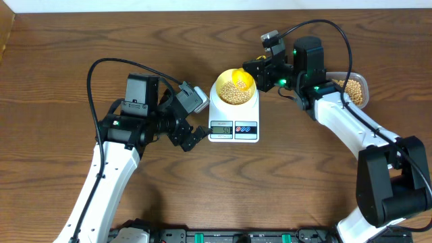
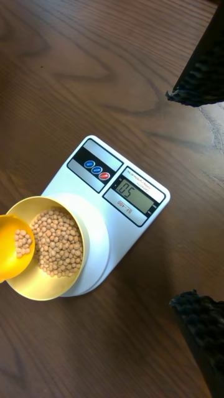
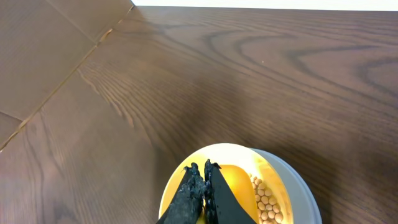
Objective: Scoop item into bowl and weigh 50g on scale
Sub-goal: 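Tilt the yellow scoop further to trickle soybeans into the bowl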
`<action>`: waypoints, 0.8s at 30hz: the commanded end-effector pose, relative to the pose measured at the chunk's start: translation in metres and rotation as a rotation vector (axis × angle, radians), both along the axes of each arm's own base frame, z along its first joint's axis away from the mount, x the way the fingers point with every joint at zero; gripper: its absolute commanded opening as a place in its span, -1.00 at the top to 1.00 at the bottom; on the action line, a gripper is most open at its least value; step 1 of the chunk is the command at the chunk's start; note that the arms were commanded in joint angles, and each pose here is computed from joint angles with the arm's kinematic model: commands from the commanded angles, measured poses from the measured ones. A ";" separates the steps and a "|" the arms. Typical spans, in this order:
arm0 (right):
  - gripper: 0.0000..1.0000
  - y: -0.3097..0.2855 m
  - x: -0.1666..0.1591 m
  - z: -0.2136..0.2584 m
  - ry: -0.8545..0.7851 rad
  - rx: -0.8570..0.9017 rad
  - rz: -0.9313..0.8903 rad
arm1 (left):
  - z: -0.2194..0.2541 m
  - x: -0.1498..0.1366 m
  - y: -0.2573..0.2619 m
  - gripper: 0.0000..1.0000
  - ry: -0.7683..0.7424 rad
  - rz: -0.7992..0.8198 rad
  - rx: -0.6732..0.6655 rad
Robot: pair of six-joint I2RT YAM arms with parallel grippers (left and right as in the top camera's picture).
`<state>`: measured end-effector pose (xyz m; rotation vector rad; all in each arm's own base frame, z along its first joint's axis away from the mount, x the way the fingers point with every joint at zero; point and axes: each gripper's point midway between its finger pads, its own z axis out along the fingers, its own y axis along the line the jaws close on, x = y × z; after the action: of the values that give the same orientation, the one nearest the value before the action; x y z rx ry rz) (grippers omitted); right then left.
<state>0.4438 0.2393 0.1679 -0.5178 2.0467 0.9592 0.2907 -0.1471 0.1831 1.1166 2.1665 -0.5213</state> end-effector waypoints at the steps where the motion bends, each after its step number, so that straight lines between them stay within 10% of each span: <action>1: 0.98 0.003 -0.002 -0.004 0.019 0.009 0.009 | -0.004 -0.002 0.000 -0.96 0.011 -0.013 -0.003; 24: 0.97 0.002 -0.002 -0.005 0.047 0.022 -0.002 | -0.004 -0.002 0.000 -0.96 0.010 -0.013 -0.003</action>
<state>0.4434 0.2392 0.1672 -0.5124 2.0530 0.9625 0.2907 -0.1471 0.1831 1.1166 2.1665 -0.5213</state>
